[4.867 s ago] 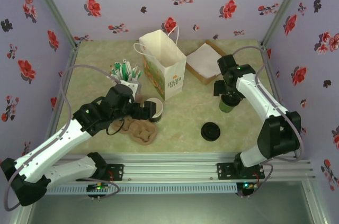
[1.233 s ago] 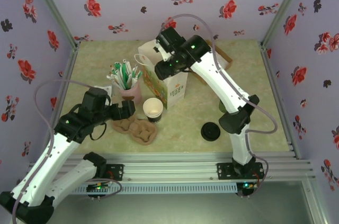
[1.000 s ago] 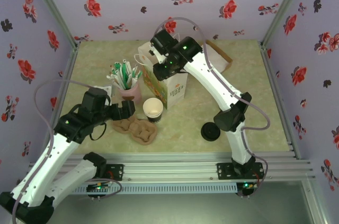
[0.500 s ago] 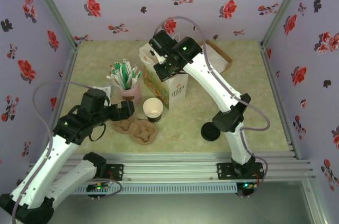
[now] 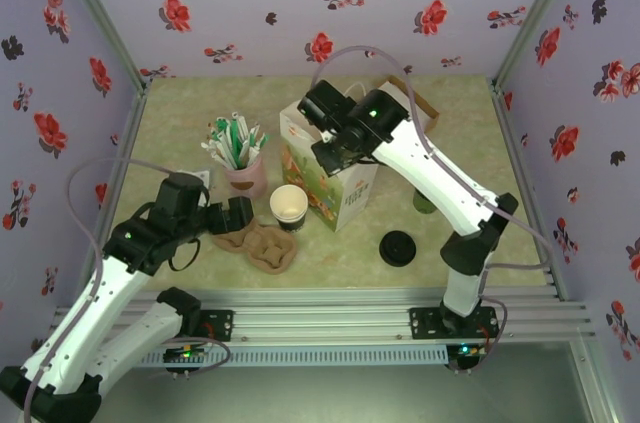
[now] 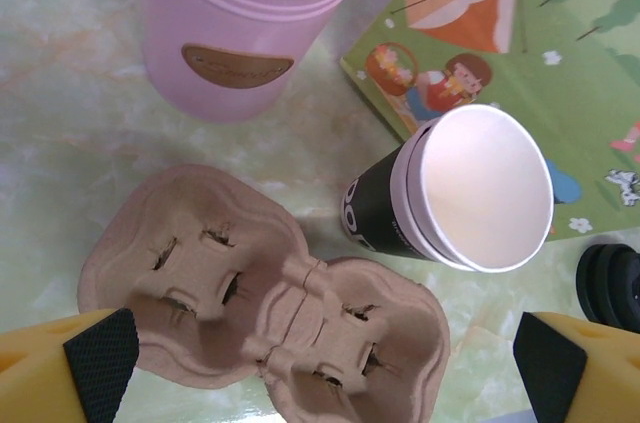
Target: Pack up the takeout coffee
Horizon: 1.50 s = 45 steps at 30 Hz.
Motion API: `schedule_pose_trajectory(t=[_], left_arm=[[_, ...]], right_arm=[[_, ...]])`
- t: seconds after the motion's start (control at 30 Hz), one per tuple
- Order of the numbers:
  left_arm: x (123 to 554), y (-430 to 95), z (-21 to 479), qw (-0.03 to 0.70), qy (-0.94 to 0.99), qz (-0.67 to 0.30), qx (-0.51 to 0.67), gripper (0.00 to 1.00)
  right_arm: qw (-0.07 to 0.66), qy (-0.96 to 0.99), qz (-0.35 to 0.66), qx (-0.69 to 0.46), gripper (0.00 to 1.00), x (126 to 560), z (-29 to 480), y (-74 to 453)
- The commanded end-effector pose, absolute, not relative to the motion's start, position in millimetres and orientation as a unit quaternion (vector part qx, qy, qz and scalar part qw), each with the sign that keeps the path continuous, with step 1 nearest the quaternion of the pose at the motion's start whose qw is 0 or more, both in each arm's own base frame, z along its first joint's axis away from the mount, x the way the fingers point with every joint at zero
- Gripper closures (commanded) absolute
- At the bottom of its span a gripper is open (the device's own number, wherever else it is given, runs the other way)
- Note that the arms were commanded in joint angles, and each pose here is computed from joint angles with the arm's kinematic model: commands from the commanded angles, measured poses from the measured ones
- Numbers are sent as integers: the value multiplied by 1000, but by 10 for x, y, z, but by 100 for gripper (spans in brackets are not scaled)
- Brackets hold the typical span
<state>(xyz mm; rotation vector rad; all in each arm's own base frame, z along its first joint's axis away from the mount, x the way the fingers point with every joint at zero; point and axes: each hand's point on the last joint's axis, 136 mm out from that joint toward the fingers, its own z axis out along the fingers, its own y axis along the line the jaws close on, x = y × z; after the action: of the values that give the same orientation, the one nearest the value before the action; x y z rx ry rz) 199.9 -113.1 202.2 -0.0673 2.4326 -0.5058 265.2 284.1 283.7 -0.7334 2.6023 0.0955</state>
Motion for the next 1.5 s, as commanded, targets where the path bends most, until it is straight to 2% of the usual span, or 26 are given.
schedule_pose_trajectory(t=[0.0, 0.13, 0.27, 0.37, 0.57, 0.7, 0.83, 1.07, 1.27, 1.47], left_arm=[[1937, -1100, 1956, 310, 930, -195, -38, 1], [1932, -1087, 1980, 314, 928, -196, -42, 1], [1910, -1004, 2133, 343, 917, -198, -56, 1], [1862, -895, 2341, 381, 899, -204, -71, 1], [1628, -745, 2737, 432, 865, -241, -85, 1], [1456, -629, 2892, 446, 855, -248, -90, 1], [1325, -519, 2842, 433, 866, -229, -95, 1], [1071, -297, 2806, 448, 858, -224, -114, 1], [1018, -268, 2810, 455, 854, -227, -110, 1], [1034, -276, 2789, 457, 854, -225, -106, 1]], right_arm=[[239, 938, 41, -247, 82, 2660, 2906, 2832], [254, 935, 48, -245, 67, 2653, 3023, 2816], [283, 925, 60, -248, 42, 2583, 3234, 2813], [306, 913, 84, -257, 28, 2463, 3417, 2862], [303, 891, 147, -304, 18, 2115, 3499, 3182], [272, 885, 165, -341, 17, 1917, 3303, 3473], [248, 881, 151, -373, 18, 1795, 3043, 3733], [192, 872, 144, -427, 28, 1566, 2456, 4227], [154, 870, 113, -455, 28, 1516, 1905, 4470], [123, 870, 85, -470, 34, 1538, 1410, 4605]])
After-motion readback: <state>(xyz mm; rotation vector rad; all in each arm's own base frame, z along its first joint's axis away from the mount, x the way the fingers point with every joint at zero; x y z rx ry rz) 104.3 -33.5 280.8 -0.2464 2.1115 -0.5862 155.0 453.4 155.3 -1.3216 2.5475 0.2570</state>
